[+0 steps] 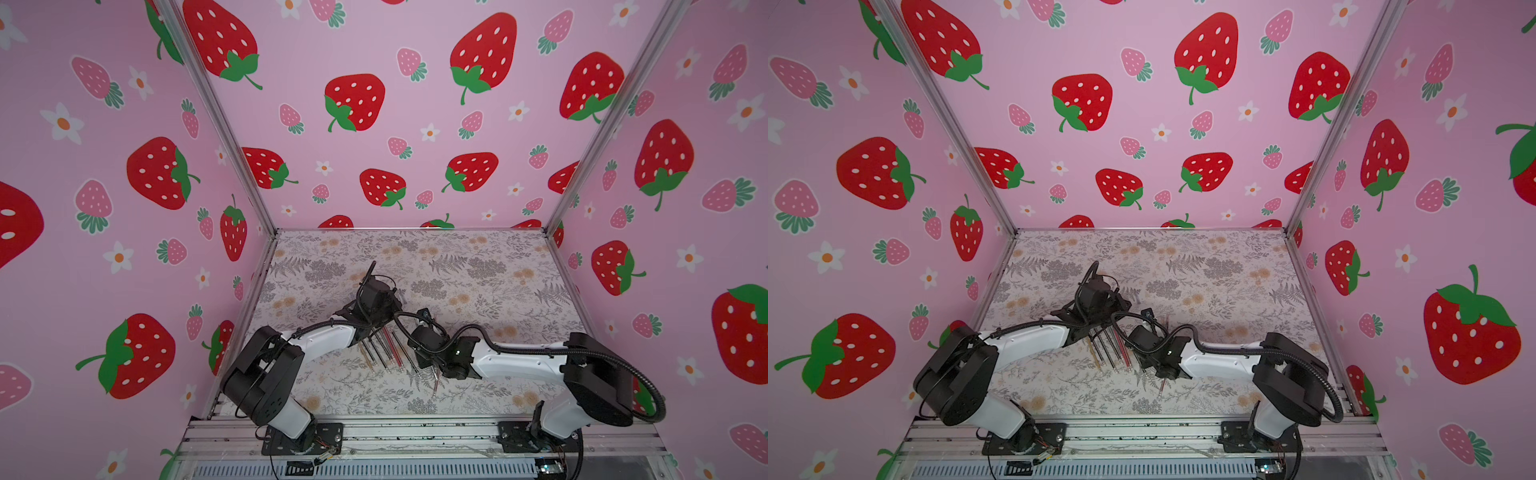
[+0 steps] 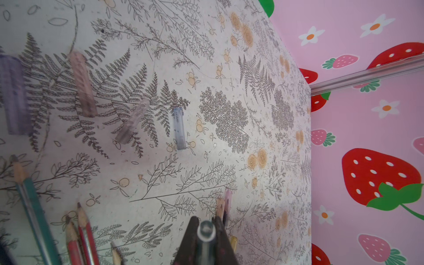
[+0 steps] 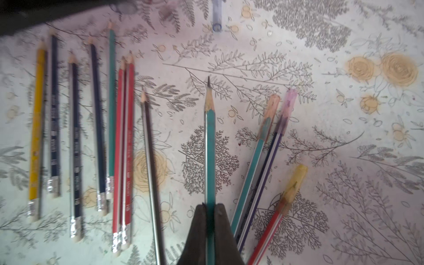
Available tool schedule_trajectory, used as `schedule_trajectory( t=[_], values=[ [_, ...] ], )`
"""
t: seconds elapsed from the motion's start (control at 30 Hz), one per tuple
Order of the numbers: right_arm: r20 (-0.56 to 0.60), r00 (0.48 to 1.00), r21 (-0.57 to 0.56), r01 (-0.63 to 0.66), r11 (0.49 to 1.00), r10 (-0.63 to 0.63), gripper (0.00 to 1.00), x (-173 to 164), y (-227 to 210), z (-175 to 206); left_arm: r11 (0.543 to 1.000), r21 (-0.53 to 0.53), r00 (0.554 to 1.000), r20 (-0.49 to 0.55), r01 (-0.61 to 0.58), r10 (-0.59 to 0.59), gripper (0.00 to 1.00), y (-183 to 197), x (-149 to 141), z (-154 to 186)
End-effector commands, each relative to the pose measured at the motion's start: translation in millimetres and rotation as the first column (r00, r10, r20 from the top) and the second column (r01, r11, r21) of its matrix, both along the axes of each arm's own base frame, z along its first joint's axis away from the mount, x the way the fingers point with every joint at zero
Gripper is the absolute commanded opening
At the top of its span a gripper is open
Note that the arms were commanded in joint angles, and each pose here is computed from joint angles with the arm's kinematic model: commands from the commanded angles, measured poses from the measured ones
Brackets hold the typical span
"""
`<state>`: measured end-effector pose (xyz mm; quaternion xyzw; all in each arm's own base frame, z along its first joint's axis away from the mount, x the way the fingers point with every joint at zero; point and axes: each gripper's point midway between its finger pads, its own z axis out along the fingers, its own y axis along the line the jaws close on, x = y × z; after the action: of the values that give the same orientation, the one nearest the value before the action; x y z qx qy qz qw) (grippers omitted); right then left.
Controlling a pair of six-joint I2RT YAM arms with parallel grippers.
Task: Remove the protective cover of the pencils
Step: Place the pencil at the center of the board.
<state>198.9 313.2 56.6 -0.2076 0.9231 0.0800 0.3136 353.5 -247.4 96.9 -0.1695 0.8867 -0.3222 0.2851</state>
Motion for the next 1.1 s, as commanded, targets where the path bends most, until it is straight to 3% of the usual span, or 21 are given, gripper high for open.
schedule_trajectory(
  t=[0.0, 0.5, 1.07],
  values=[
    [-0.055, 0.998, 0.011, 0.01, 1.0, -0.009, 0.0, -0.9, 6.3, -3.6, 0.999, 0.042, 1.0, -0.007, -0.002, 0.003, 0.0, -1.4, 10.7, -1.4],
    [-0.105, 0.994, 0.012, -0.04, 0.999, 0.041, 0.0, -1.9, 29.5, -12.5, 0.989, 0.145, 0.993, -0.116, -0.015, 0.032, 0.0, 1.3, 28.2, -37.3],
    [-0.153, 0.988, -0.015, -0.019, 1.0, 0.017, 0.03, 1.8, 31.1, -25.4, 0.984, 0.181, 0.978, -0.207, -0.002, 0.04, 0.0, 0.8, 39.2, -67.6]
  ],
)
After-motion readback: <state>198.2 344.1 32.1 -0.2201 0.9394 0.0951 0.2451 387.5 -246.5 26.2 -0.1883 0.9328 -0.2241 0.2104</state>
